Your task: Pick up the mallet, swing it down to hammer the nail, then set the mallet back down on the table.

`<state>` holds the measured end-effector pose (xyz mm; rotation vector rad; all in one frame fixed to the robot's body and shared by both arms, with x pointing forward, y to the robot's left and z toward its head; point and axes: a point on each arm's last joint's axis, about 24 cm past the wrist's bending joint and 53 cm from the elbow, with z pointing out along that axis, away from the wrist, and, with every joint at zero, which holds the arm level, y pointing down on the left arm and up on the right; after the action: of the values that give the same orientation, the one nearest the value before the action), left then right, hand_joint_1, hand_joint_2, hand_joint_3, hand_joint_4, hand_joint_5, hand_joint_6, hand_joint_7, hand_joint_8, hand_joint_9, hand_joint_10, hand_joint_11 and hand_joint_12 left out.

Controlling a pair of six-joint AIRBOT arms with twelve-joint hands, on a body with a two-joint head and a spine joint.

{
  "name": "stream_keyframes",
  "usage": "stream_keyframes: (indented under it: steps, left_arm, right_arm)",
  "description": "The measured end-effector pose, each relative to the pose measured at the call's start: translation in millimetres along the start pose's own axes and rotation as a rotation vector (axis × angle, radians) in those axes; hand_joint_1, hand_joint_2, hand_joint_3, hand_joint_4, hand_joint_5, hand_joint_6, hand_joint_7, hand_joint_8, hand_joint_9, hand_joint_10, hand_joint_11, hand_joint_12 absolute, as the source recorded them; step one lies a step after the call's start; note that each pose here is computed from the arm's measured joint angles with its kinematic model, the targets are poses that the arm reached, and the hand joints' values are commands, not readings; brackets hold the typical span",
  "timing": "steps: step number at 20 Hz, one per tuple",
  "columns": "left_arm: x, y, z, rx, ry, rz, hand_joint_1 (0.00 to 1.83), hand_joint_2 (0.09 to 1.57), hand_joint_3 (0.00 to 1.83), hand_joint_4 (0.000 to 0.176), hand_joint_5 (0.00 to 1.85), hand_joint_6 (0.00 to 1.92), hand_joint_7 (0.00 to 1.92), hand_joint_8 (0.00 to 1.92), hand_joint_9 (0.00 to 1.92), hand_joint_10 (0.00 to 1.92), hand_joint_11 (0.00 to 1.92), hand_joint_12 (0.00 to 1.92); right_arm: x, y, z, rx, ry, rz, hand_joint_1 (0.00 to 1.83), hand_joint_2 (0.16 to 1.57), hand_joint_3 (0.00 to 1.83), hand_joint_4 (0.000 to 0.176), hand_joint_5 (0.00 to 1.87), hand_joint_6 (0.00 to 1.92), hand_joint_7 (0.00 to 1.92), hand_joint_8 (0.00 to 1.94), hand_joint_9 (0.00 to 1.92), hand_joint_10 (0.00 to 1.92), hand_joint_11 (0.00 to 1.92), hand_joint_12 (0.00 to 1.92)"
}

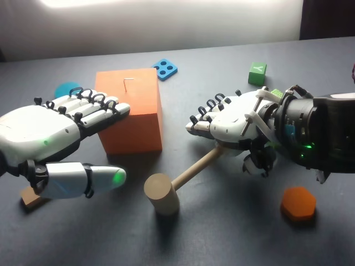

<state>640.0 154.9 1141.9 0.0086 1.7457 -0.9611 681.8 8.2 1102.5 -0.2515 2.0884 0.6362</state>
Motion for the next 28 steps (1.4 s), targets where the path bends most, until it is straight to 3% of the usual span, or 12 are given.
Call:
stream_keyframes:
  steps: [8, 12, 14, 15, 16, 18, 19, 20, 22, 24, 25, 28]
  left_arm:
    - [-1.4, 1.7, 0.6, -0.001, -0.003, 0.004, 0.00, 1.24, 0.01, 0.000, 0.05, 0.01, 0.03, 0.01, 0.01, 0.00, 0.00, 0.00]
    - [-1.5, 1.6, 0.6, -0.001, -0.004, 0.004, 0.00, 1.25, 0.01, 0.000, 0.05, 0.01, 0.04, 0.01, 0.01, 0.00, 0.00, 0.00]
    - [-1.2, 1.4, 0.7, 0.000, -0.004, 0.004, 0.00, 1.23, 0.00, 0.000, 0.03, 0.00, 0.02, 0.00, 0.00, 0.00, 0.00, 0.00]
    - [-1.2, 1.4, 0.7, 0.000, -0.004, 0.004, 0.00, 1.23, 0.00, 0.000, 0.05, 0.01, 0.03, 0.01, 0.01, 0.00, 0.00, 0.00]
    - [-1.0, 1.2, 0.8, 0.000, -0.003, 0.004, 0.00, 1.23, 0.00, 0.000, 0.04, 0.00, 0.03, 0.00, 0.00, 0.00, 0.00, 0.00]
    - [-1.0, 1.3, 0.8, 0.000, -0.003, 0.004, 0.00, 1.23, 0.00, 0.000, 0.04, 0.00, 0.03, 0.00, 0.00, 0.00, 0.00, 0.00]
    - [-1.0, 1.3, 0.8, 0.000, -0.003, 0.004, 0.00, 1.24, 0.00, 0.000, 0.04, 0.00, 0.02, 0.00, 0.00, 0.00, 0.00, 0.00]
    - [-1.0, 1.3, 0.8, 0.000, -0.003, 0.004, 0.00, 1.23, 0.00, 0.000, 0.06, 0.01, 0.04, 0.01, 0.02, 0.01, 0.00, 0.00]
    - [-1.4, 1.0, 0.8, 0.001, -0.005, 0.003, 0.00, 1.23, 0.00, 0.000, 0.05, 0.00, 0.03, 0.00, 0.01, 0.00, 0.00, 0.00]
    - [-1.5, 0.9, 0.8, 0.002, -0.005, 0.003, 0.00, 1.23, 0.00, 0.000, 0.06, 0.01, 0.04, 0.01, 0.02, 0.01, 0.00, 0.00]
    - [-1.5, 1.0, 0.8, 0.001, -0.005, 0.003, 0.00, 1.23, 0.00, 0.000, 0.06, 0.01, 0.05, 0.01, 0.02, 0.01, 0.00, 0.00]
    - [-1.6, 0.9, 0.8, 0.002, -0.006, 0.003, 0.00, 1.23, 0.00, 0.000, 0.05, 0.00, 0.04, 0.00, 0.02, 0.00, 0.00, 0.00]
  right_arm:
    - [0.2, 0.7, 0.0, -0.002, 0.000, -0.001, 1.31, 1.03, 0.01, 0.000, 0.01, 0.00, 0.00, 0.00, 0.00, 0.00, 0.00, 0.29]
    - [0.0, 0.5, 0.0, -0.002, 0.000, -0.003, 1.37, 1.00, 0.00, 0.000, 0.36, 0.02, 0.41, 0.01, 0.38, 0.03, 0.05, 0.90]
    - [-0.1, 1.2, 0.0, -0.005, -0.001, -0.006, 1.38, 0.97, 0.00, 0.000, 0.66, 0.05, 0.70, 0.07, 0.75, 0.13, 0.42, 1.12]
    - [-4.0, 4.1, -0.4, -0.014, -0.009, -0.015, 1.38, 0.98, 0.00, 0.000, 0.71, 0.13, 0.64, 0.42, 0.66, 0.61, 0.58, 1.15]
    - [-6.3, 6.1, -0.6, -0.020, -0.014, -0.018, 1.38, 1.00, 0.00, 0.000, 0.67, 0.49, 0.56, 0.90, 0.63, 1.03, 0.67, 1.21]
    - [-6.4, 6.4, -0.7, -0.022, -0.014, -0.018, 1.17, 1.15, 0.01, 0.000, 0.76, 1.18, 0.47, 1.39, 0.56, 1.46, 0.62, 1.53]
    - [-6.5, 6.6, -0.8, -0.023, -0.014, -0.018, 1.13, 1.19, 0.01, 0.000, 0.79, 1.26, 0.43, 1.54, 0.49, 1.65, 0.57, 1.72]
    - [-7.1, 6.9, -0.9, -0.024, -0.016, -0.023, 1.21, 1.11, 0.00, 0.000, 0.45, 1.55, 0.35, 1.70, 0.44, 1.84, 0.57, 1.88]
    - [-3.6, 4.8, -0.5, -0.017, -0.007, -0.013, 1.19, 1.11, 0.00, 0.000, 0.35, 1.72, 0.39, 1.92, 0.55, 1.92, 0.69, 1.92]
    - [-1.7, 0.6, -0.7, -0.006, -0.003, -0.009, 1.07, 1.26, 0.01, 0.000, 0.69, 1.43, 0.57, 1.94, 0.74, 1.92, 0.86, 1.92]
    - [-3.2, -1.0, -1.3, -0.003, -0.007, -0.014, 0.98, 1.26, 0.00, 0.000, 0.57, 1.66, 0.66, 1.94, 0.84, 1.92, 1.01, 1.92]
    - [-2.5, -0.7, -3.9, -0.005, -0.005, -0.015, 0.96, 1.31, 0.00, 0.000, 0.64, 1.55, 1.03, 1.94, 1.26, 1.92, 1.47, 1.92]
